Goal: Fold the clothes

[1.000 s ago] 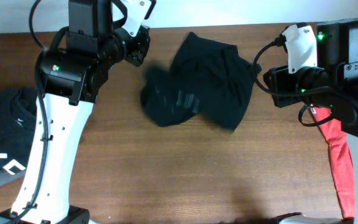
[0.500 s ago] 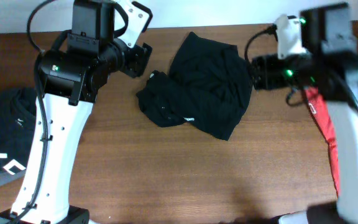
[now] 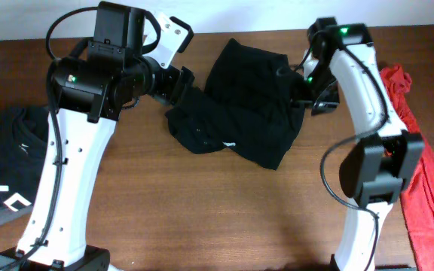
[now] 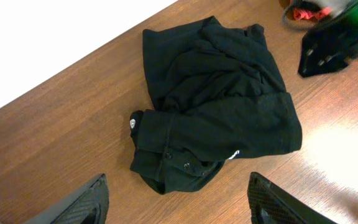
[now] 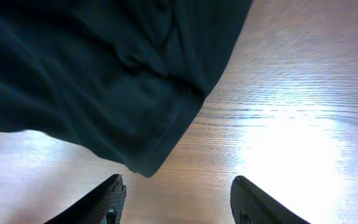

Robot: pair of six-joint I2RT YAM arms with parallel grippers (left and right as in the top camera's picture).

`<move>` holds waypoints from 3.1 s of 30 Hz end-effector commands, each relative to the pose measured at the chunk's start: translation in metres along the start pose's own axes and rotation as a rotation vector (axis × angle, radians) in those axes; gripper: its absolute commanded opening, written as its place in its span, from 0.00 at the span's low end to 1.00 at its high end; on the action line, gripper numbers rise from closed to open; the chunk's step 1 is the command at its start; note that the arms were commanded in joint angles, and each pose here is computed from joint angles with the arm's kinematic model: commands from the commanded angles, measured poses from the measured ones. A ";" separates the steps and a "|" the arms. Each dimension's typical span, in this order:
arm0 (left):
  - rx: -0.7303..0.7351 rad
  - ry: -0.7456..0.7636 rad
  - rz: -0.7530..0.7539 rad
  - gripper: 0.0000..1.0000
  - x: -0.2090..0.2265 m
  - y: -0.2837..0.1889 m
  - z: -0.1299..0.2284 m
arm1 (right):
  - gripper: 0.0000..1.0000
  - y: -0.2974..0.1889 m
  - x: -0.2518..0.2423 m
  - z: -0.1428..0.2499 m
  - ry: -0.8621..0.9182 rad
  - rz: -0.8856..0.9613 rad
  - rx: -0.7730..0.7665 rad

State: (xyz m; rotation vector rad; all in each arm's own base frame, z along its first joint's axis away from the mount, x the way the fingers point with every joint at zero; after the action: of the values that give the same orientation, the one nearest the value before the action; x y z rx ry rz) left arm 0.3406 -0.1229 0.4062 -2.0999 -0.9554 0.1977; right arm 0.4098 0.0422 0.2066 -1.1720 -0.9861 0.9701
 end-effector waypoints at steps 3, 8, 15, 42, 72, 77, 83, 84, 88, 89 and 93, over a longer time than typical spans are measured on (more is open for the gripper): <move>0.011 -0.002 -0.001 0.75 0.003 0.003 0.002 | 0.61 0.029 -0.001 0.002 -0.057 -0.008 0.080; 0.026 -0.001 -0.029 0.76 0.005 0.003 0.003 | 0.70 0.064 -0.004 -0.002 -0.060 -0.016 0.068; 0.033 -0.001 -0.044 0.76 0.006 0.003 0.004 | 0.69 0.098 -0.008 0.001 -0.056 -0.042 0.079; 0.208 -0.098 -0.460 0.77 0.038 -0.011 0.018 | 0.04 -0.013 0.147 0.149 -0.774 -0.374 -0.101; 0.091 -0.204 -0.098 0.89 0.021 -0.025 0.018 | 0.76 -0.036 0.071 0.058 -0.200 -0.204 -0.348; 0.180 -0.196 -0.001 0.80 0.012 0.003 0.024 | 0.63 -0.034 0.012 0.004 0.094 -0.290 -0.377; 0.269 -0.158 0.080 0.70 -0.008 0.036 0.023 | 0.63 0.002 -0.015 -0.054 0.199 -0.374 -0.414; 0.274 -0.149 0.085 0.70 -0.011 0.040 0.021 | 0.63 0.010 -0.017 -0.063 0.222 -0.388 -0.420; 0.288 -0.124 0.077 0.71 -0.018 0.043 0.019 | 0.63 0.042 -0.017 -0.089 0.254 -0.443 -0.421; 0.293 -0.122 0.075 0.71 -0.019 0.043 0.019 | 0.63 0.050 -0.017 -0.093 0.273 -0.447 -0.416; 0.316 -0.126 0.085 0.71 -0.020 0.041 0.022 | 0.63 0.078 -0.017 -0.107 0.326 -0.459 -0.407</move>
State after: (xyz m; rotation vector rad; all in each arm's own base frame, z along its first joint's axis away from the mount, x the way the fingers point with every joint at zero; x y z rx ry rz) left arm 0.3423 -0.1414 0.3543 -1.8572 -0.8499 0.5117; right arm 0.4959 0.0075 0.1297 -1.3287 -1.2023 0.2568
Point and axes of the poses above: each gripper's point midway between its finger pads, its own y axis out along the fingers, its own x axis along the line the jaws close on, z = x × y, the point moved 9 cm from there along -y, back along the fingers, and after that the axes turned 13 degrees about y, right-handed, at the moved point
